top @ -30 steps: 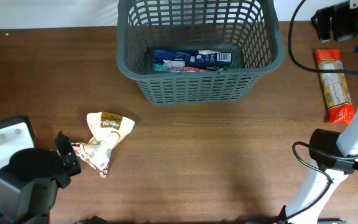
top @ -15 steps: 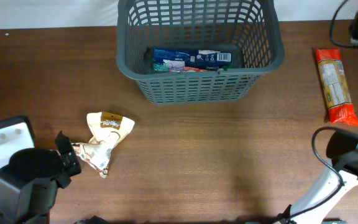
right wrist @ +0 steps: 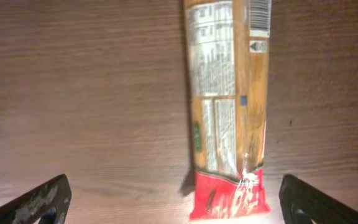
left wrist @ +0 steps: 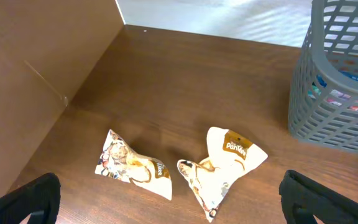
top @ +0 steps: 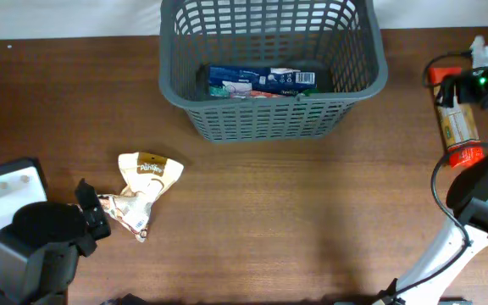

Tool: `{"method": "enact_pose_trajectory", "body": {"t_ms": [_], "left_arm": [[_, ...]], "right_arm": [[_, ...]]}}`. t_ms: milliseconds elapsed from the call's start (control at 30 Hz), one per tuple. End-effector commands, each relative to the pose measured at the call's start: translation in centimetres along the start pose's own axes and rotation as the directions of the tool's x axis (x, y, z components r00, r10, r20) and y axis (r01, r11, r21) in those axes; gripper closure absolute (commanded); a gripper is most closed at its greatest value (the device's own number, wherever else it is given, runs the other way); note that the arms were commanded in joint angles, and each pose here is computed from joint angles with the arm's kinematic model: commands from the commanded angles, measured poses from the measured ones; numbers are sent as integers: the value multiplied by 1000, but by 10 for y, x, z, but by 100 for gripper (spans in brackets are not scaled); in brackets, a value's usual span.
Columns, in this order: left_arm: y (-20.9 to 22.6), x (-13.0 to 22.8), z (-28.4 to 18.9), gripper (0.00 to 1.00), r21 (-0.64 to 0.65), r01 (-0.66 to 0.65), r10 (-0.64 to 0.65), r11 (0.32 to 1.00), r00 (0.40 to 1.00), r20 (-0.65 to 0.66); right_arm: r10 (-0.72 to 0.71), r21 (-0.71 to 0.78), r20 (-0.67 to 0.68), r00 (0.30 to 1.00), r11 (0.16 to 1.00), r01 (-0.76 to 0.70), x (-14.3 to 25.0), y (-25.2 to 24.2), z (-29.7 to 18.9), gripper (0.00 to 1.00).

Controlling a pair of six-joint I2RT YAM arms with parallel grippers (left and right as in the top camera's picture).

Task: Pack container
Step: 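Move the right gripper back to the orange-and-tan package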

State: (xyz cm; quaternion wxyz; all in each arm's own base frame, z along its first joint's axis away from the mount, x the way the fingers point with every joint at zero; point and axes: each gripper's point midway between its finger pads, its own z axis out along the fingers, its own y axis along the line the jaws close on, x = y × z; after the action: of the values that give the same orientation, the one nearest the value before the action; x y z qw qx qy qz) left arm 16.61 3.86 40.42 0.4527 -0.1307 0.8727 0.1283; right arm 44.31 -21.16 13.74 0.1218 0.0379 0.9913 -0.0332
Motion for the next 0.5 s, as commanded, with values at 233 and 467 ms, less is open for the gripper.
{"method": "enact_pose_trajectory", "body": {"t_ms": [233,467], "left_arm": [[-1,0,0,1,6,1,-1,1000,1000,0],[-1,0,0,1,6,0,0,1000,1000,-1]], "right_arm": [[6,126,3,1000,992,-6,-2,-32,5,1],[26,129,-5,1000,991,-25,-1,-47,29,1]]}}
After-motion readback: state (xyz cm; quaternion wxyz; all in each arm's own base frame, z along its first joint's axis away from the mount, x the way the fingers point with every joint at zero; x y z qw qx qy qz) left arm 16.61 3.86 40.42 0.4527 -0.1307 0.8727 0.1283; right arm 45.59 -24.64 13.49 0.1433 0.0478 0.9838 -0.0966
